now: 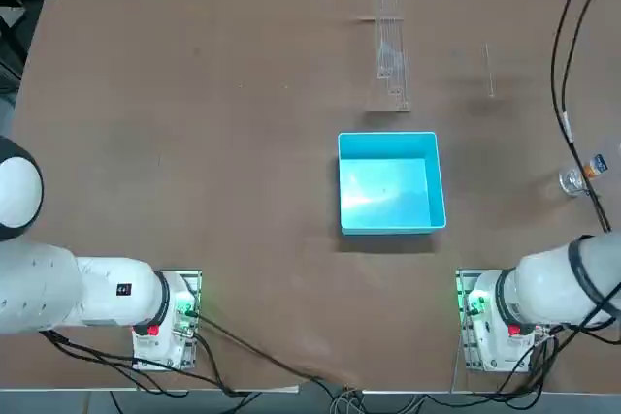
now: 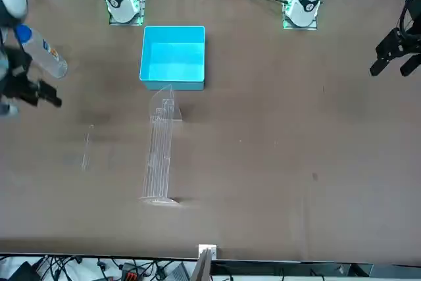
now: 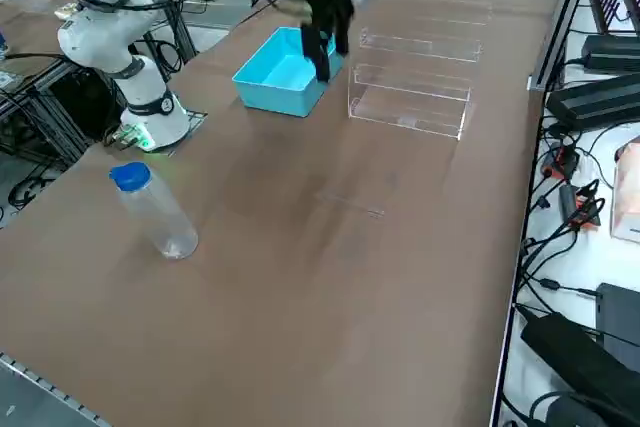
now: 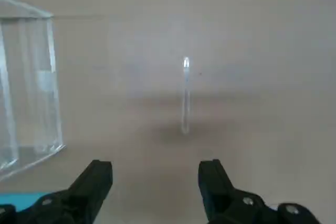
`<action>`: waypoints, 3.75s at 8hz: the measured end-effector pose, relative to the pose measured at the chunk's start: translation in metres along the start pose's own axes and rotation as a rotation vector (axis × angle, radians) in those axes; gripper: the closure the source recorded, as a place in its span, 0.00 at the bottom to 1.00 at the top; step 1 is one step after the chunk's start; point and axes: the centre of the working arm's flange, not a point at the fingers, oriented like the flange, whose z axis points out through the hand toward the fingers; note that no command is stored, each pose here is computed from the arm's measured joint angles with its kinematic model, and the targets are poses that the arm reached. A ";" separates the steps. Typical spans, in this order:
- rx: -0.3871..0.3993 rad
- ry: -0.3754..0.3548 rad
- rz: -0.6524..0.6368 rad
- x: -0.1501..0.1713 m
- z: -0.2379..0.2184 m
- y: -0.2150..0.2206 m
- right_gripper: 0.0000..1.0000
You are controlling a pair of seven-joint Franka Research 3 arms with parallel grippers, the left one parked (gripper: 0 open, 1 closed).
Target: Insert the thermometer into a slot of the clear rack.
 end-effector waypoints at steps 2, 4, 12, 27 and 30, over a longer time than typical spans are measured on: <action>-0.003 -0.012 0.028 0.022 0.057 0.019 0.00; -0.004 -0.045 0.033 0.034 0.108 0.022 0.00; -0.011 -0.054 0.062 0.043 0.241 0.038 0.05; 0.004 -0.030 0.113 0.045 0.305 0.038 0.28; 0.004 -0.028 0.113 0.046 0.304 0.039 0.45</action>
